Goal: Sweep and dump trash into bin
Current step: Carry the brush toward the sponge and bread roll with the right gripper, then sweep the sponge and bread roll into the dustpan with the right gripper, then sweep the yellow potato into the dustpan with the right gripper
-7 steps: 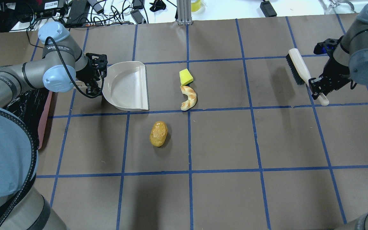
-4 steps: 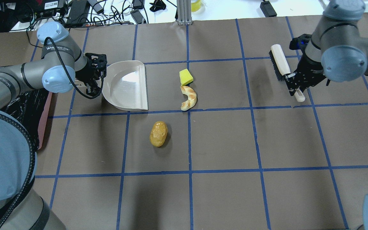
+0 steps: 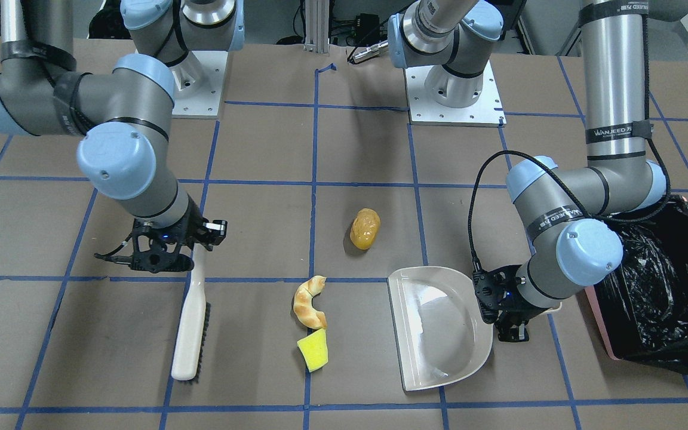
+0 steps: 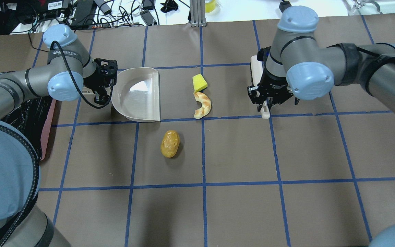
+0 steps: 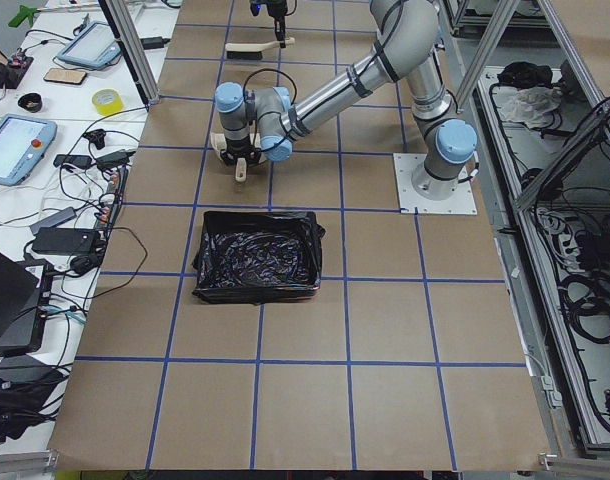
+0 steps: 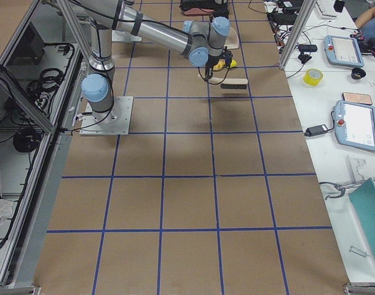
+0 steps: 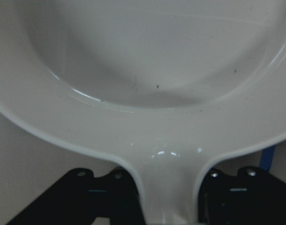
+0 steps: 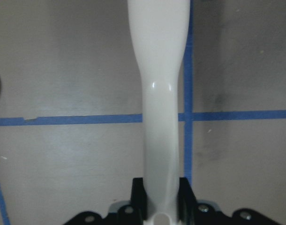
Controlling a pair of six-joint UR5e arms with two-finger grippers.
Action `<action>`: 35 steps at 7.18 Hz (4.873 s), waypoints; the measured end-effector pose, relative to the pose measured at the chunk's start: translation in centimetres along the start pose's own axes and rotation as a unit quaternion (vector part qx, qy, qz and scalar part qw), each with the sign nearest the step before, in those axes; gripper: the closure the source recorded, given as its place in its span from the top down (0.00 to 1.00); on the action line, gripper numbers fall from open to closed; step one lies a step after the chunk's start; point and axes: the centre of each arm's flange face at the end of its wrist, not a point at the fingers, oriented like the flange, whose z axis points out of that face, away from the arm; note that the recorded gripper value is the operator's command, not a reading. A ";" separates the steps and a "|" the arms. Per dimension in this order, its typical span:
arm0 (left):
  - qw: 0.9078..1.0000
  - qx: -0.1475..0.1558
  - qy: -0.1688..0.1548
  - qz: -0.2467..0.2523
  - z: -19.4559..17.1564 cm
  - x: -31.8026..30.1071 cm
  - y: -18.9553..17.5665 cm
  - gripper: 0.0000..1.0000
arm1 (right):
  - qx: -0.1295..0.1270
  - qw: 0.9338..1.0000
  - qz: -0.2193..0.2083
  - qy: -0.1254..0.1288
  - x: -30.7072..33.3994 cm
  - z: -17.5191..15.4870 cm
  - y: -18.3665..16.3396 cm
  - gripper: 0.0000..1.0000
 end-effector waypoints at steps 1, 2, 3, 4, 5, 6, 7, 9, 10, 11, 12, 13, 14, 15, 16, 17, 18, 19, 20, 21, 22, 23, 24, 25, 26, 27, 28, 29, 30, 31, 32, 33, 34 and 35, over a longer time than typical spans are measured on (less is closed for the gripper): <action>1.000 -0.002 0.004 0.003 0.3 0.2 -0.1 0.00 | -0.003 1.000 0.001 -0.003 -2.5 0.4 0.9 0.00; 1.000 -0.008 0.006 0.007 0.4 0.4 -0.3 0.00 | -0.005 1.000 -0.002 -0.005 -4.6 0.8 1.8 0.00; 1.000 -0.015 0.006 0.012 0.3 0.6 -1.0 0.00 | -0.009 1.000 -0.004 -0.008 -6.4 1.2 2.6 0.00; 1.000 -0.023 0.005 0.017 0.1 0.7 -1.6 0.00 | -0.014 1.000 -0.004 -0.010 -8.0 1.9 3.3 0.00; 0.999 -0.027 0.002 0.019 -0.3 0.8 -2.0 0.00 | -0.015 1.000 -0.008 -0.010 -9.5 2.6 3.7 0.00; 0.999 -0.029 0.000 0.020 -0.6 0.8 -2.2 0.00 | -0.011 1.000 -0.013 -0.011 -10.5 3.1 3.9 0.00; 0.999 -0.031 0.000 0.021 -0.6 0.9 -2.3 0.00 | -0.005 1.000 -0.016 -0.013 -11.3 3.6 3.8 0.00; 0.999 -0.031 -0.001 0.021 -0.7 0.9 -2.4 0.00 | 0.005 1.000 -0.010 -0.022 -14.2 4.3 3.9 0.00; 0.999 -0.031 0.000 0.021 -0.6 0.9 -2.4 0.00 | 0.007 1.000 -0.002 -0.025 -16.3 4.6 3.9 0.00; 0.999 -0.031 0.002 0.021 -0.4 0.9 -2.4 0.00 | 0.007 0.999 0.010 -0.034 -18.9 4.8 4.1 0.00; 0.999 -0.032 0.003 0.021 -0.3 0.9 -2.4 0.00 | 0.006 0.999 0.023 -0.047 -21.7 5.0 4.3 0.00; 0.999 -0.032 0.003 0.021 -0.3 0.9 -2.4 0.00 | 0.007 0.998 0.033 -0.056 -24.8 5.2 4.4 0.00; 0.999 -0.032 0.003 0.021 -0.3 0.9 -2.4 0.00 | 0.009 0.997 0.044 -0.063 -27.7 5.5 4.6 0.00; 0.999 -0.032 0.003 0.021 -0.3 0.9 -2.4 0.00 | 0.010 0.996 0.052 -0.075 -30.5 5.4 4.8 0.00; 0.999 -0.032 0.003 0.020 -0.3 0.9 -2.4 0.00 | 0.008 0.994 0.061 -0.090 -33.0 4.9 5.3 0.00; 0.999 -0.032 0.003 0.020 -0.3 0.9 -2.4 0.00 | 0.007 0.992 0.066 -0.103 -35.2 4.4 6.1 0.00; 0.999 -0.032 0.002 0.020 -0.4 0.9 -2.4 0.00 | 0.006 0.992 0.068 -0.106 -36.4 3.9 6.9 0.00; 0.999 -0.032 0.001 0.020 -0.5 1.0 -2.4 0.00 | 0.004 0.993 0.067 -0.101 -36.6 3.3 7.3 0.00; 0.999 -0.032 0.001 0.021 -0.6 1.0 -2.4 0.00 | 0.003 0.994 0.063 -0.092 -35.9 2.5 7.2 0.00; 0.999 -0.032 0.001 0.026 -0.8 1.2 -2.1 0.00 | 0.004 0.995 0.060 -0.079 -34.7 1.5 6.8 0.00; 0.999 -0.032 0.003 0.032 -0.9 1.7 -1.5 0.00 | 0.004 0.996 0.064 -0.064 -33.3 0.6 6.4 0.00; 0.999 -0.033 0.009 0.042 -0.9 2.8 -0.6 0.00 | -0.001 0.996 0.074 -0.046 -31.6 -0.3 6.0 0.00; 0.998 -0.034 0.016 0.053 -0.9 4.3 0.4 0.00 | -0.007 0.996 0.085 -0.028 -29.9 -1.0 5.8 0.00; 0.997 -0.033 0.024 0.059 -0.9 6.3 1.0 0.00 | -0.014 0.995 0.097 -0.018 -28.2 -1.9 5.9 0.00; 0.997 -0.036 0.028 0.062 -0.9 8.8 1.1 0.00 | -0.021 0.994 0.106 -0.011 -26.6 -2.3 6.7 0.00; 0.997 -0.043 0.028 0.061 -1.0 11.2 1.0 0.00 | -0.032 0.993 0.111 -0.005 -25.1 -1.9 8.2 0.00; 0.997 -0.047 0.031 0.054 -1.0 13.2 0.9 0.00 | -0.046 0.992 0.116 0.003 -23.6 -1.0 10.4 0.00; 0.997 -0.048 0.033 0.044 -1.0 14.4 0.8 0.00 | -0.059 0.991 0.120 0.009 -22.3 0.1 12.8 0.00; 0.998 -0.049 0.034 0.038 -1.1 15.1 0.8 0.00 | -0.066 0.990 0.121 0.014 -21.7 0.8 15.0 0.00; 0.998 -0.049 0.034 0.033 -1.1 15.3 0.9 0.00 | -0.066 0.990 0.121 0.017 -22.1 1.5 17.0 0.00; 0.998 -0.049 0.035 0.031 -1.1 15.5 1.0 0.00 | -0.062 0.991 0.122 0.016 -23.2 2.4 18.6 0.00; 0.998 -0.048 0.035 0.031 -1.1 15.6 1.0 0.00 | -0.058 0.991 0.122 0.015 -24.1 3.3 19.6 0.00; 0.998 -0.048 0.035 0.030 -1.0 15.7 1.0 0.00 | -0.055 0.991 0.122 0.014 -24.7 4.0 20.3 0.00; 0.998 -0.048 0.035 0.030 -1.0 15.7 1.0 0.00 | -0.050 0.992 0.118 0.011 -25.3 4.7 21.0 0.00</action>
